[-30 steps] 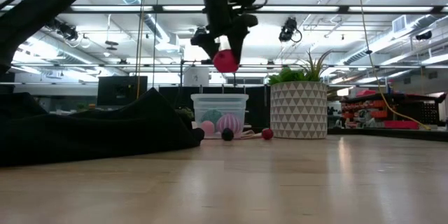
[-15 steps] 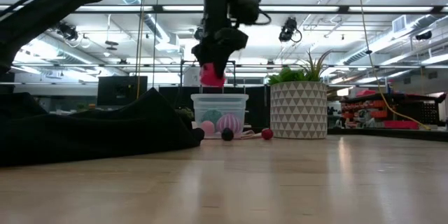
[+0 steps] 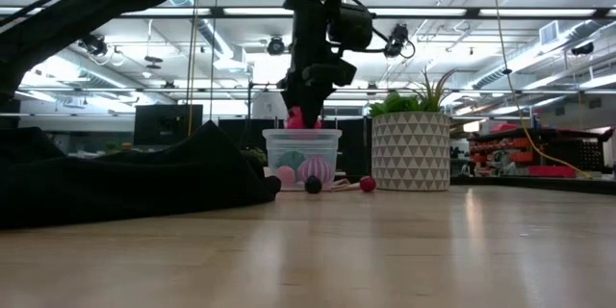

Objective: Pick and placing Produce into tupperware
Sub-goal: Put the apple into the transparent bin

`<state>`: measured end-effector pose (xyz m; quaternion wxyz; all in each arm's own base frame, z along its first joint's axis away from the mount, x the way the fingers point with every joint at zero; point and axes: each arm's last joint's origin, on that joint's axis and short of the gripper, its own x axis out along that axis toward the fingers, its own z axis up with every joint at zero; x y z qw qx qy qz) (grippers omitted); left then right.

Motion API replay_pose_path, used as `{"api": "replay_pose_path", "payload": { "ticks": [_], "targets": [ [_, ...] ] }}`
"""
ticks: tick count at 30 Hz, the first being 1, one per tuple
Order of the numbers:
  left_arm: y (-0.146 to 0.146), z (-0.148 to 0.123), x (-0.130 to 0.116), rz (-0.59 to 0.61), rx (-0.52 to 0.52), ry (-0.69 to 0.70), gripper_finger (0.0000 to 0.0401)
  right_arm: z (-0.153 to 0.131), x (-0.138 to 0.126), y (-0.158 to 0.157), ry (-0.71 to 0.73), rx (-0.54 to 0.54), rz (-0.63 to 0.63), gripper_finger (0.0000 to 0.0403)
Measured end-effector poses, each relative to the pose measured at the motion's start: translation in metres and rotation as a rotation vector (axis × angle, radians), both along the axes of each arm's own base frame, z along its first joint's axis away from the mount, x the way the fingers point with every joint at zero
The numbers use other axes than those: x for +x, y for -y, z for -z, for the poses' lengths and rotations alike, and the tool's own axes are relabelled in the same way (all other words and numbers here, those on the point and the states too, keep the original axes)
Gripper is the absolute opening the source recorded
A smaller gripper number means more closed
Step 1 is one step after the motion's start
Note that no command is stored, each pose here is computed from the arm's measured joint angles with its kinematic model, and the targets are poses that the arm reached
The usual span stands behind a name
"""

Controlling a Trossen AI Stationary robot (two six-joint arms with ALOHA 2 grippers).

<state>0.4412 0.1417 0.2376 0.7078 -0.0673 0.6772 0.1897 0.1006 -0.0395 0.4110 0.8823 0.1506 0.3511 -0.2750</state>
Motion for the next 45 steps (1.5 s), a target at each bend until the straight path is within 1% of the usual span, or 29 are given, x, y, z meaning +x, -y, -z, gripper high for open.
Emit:
{"api": "replay_pose_path", "payload": {
  "ticks": [8, 14, 22, 26, 35, 41, 45],
  "targets": [
    [0.000, 0.001, 0.001, 0.045, 0.004, -0.001, 0.0291, 0.000, 0.000, 0.000, 0.001, 0.002, 0.002, 0.0016],
    [-0.003, 0.001, 0.000, 0.049, 0.004, -0.004, 0.0291, 0.000, 0.000, 0.000, 0.001, 0.002, 0.002, 0.0016],
    [-0.005, 0.001, 0.000, 0.034, 0.004, -0.001, 0.0291, 0.000, 0.000, 0.000, 0.002, 0.002, 0.002, 0.0016],
    [-0.005, 0.001, 0.000, 0.004, 0.004, 0.006, 0.0291, 0.000, 0.000, 0.000, 0.001, 0.002, 0.001, 0.0016],
    [-0.005, 0.001, 0.000, 0.002, 0.004, 0.007, 0.0291, 0.000, 0.000, 0.000, 0.001, 0.001, 0.000, 0.0016],
    [-0.005, 0.017, 0.002, 0.010, -0.015, -0.054, 0.0291, 0.000, 0.000, 0.000, 0.002, 0.002, 0.002, 0.0016],
    [-0.003, 0.017, 0.004, 0.016, -0.010, -0.041, 0.0291, 0.000, 0.000, 0.000, 0.001, 0.002, 0.002, 0.0016]
  ]
}}
